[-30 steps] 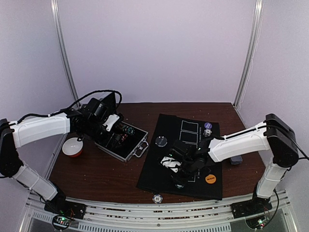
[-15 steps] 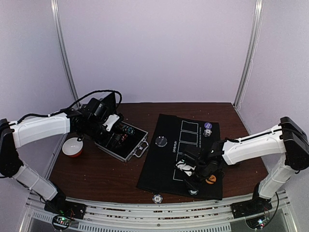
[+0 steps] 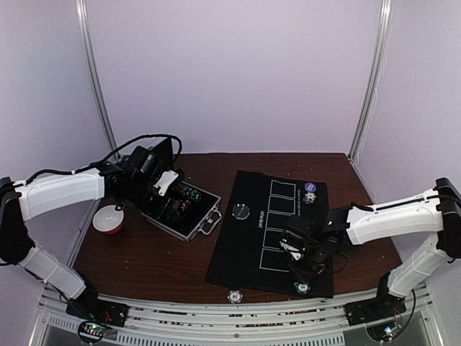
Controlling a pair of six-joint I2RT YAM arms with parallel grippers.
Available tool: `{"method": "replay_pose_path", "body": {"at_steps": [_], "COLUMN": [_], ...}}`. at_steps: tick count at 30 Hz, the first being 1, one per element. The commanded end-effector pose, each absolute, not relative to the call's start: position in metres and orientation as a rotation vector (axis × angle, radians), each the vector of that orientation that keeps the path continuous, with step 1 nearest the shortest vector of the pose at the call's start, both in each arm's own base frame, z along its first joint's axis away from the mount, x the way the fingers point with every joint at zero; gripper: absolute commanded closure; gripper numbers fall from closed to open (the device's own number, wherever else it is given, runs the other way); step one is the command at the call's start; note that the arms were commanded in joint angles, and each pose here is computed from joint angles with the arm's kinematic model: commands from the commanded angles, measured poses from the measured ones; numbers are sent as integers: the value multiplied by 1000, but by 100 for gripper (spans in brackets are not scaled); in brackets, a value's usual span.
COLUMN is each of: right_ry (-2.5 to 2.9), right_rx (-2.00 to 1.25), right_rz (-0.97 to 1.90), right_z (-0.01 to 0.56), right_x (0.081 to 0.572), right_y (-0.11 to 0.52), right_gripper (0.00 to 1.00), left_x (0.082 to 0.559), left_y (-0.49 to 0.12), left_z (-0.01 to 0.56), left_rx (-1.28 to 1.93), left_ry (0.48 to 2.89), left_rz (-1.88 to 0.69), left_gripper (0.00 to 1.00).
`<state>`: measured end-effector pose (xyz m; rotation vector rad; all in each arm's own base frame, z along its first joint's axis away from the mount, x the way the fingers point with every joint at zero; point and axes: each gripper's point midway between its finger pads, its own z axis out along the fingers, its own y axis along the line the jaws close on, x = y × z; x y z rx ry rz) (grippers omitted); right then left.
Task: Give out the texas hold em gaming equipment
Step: Move the pile of poker chips to the big blind area, then pick up the pile of poker chips from the chip case.
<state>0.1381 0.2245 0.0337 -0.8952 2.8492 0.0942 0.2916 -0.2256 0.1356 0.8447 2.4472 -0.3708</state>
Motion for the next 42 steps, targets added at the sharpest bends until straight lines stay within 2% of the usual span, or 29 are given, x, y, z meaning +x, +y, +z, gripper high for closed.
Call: {"method": "replay_pose_path", "body": {"at_steps": [1,7,11,14,21,30,33,42], "right_ry": [2621,2349,2251,2222,2234,2250,2252,2264], "right_rx": [-844,-774,-764,-791,-851,-853,-849,-852], "right_rz": [234,396,423,448,470,470,472,473], "right_z": [97,159,177,177,162,148,147,144], "right_x": [174,223,242,247,245,242,243,243], "right_y": [260,285,290,295,297,289,289,289], "right_gripper": [53,42,38,38,38,38,37,37], "left_x": [308,366,400,429,469,477,466,458], "left_y": [-233,-244,-244,-237,-235,-250,-270,-271], "left_z": [152,161,142,121,86,58,52,51], "left_rx": [838,765,700,668,600,654,768,821], "left_ry": [2388,2358,2407,2415,2468,2498,2477,2457], "left_rz": [-366,-217,-70,103,172,110,-6,65], "left_gripper": [17,17,7,7,28,41,43,44]}}
